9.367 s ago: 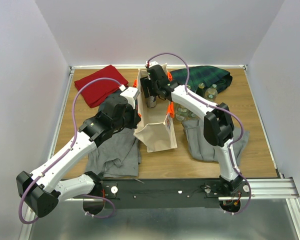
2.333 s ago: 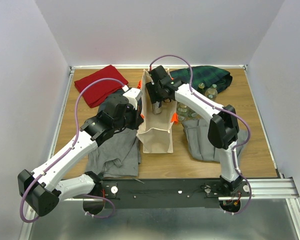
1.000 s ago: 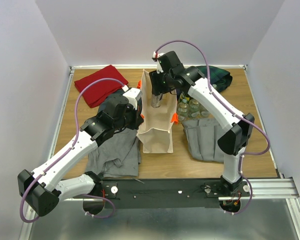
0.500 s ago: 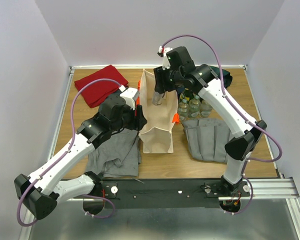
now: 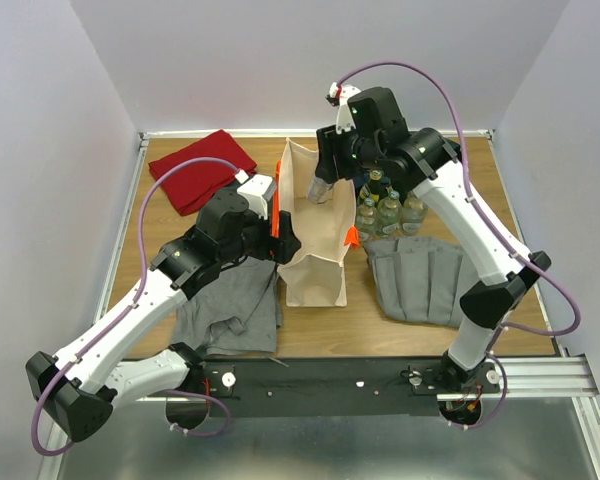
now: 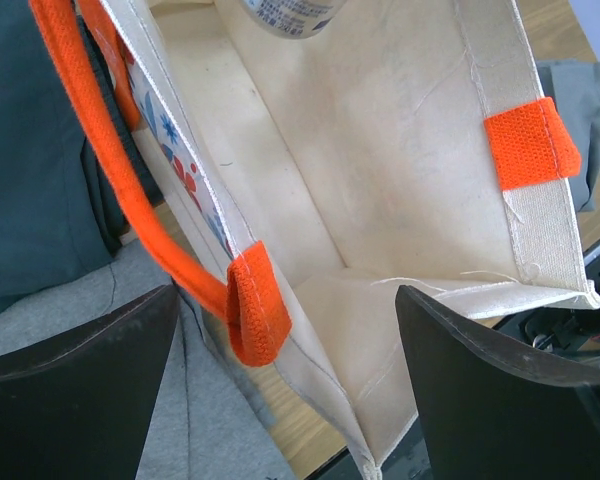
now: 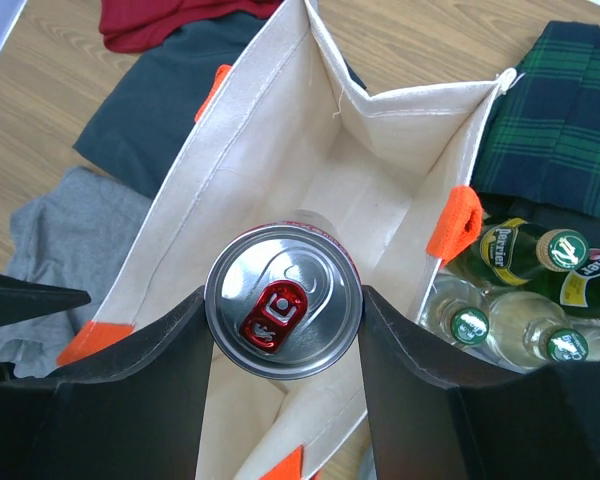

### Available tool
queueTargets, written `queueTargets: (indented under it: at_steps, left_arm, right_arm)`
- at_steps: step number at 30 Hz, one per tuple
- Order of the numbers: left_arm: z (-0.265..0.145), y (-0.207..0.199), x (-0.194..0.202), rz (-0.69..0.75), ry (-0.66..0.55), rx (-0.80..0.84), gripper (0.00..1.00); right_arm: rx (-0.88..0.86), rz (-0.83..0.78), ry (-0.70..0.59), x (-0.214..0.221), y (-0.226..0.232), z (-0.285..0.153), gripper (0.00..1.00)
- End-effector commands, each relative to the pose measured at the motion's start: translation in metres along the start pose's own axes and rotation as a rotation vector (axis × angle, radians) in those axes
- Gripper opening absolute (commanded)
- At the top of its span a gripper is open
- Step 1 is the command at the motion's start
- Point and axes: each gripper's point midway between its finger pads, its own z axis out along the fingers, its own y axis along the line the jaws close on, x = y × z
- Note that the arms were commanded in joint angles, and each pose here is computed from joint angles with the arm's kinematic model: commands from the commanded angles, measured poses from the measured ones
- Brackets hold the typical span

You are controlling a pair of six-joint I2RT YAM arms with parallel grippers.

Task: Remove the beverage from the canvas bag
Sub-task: Take out the drink from the canvas bag.

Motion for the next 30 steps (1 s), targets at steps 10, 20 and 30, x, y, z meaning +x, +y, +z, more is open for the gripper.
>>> queueTargets:
  at_steps: [10, 20, 30]
  left_arm:
    - [-0.008, 0.004, -0.002, 0.005, -0.032, -0.016, 0.99]
    - [-0.005, 0.005, -0.001, -0.003, -0.032, -0.02, 0.99]
    - [-0.01, 0.004, -0.006, -0.006, -0.052, -0.016, 0.99]
  right_arm:
    - [0.071, 0.024, -0.225, -0.052, -0.01, -0.065, 0.01]
    - [0.23, 0.064, -0.365, -0.063, -0.042, -0.115, 0.01]
    - [0.364, 0.095, -0.423, -0.059, -0.068, -0.145, 0.01]
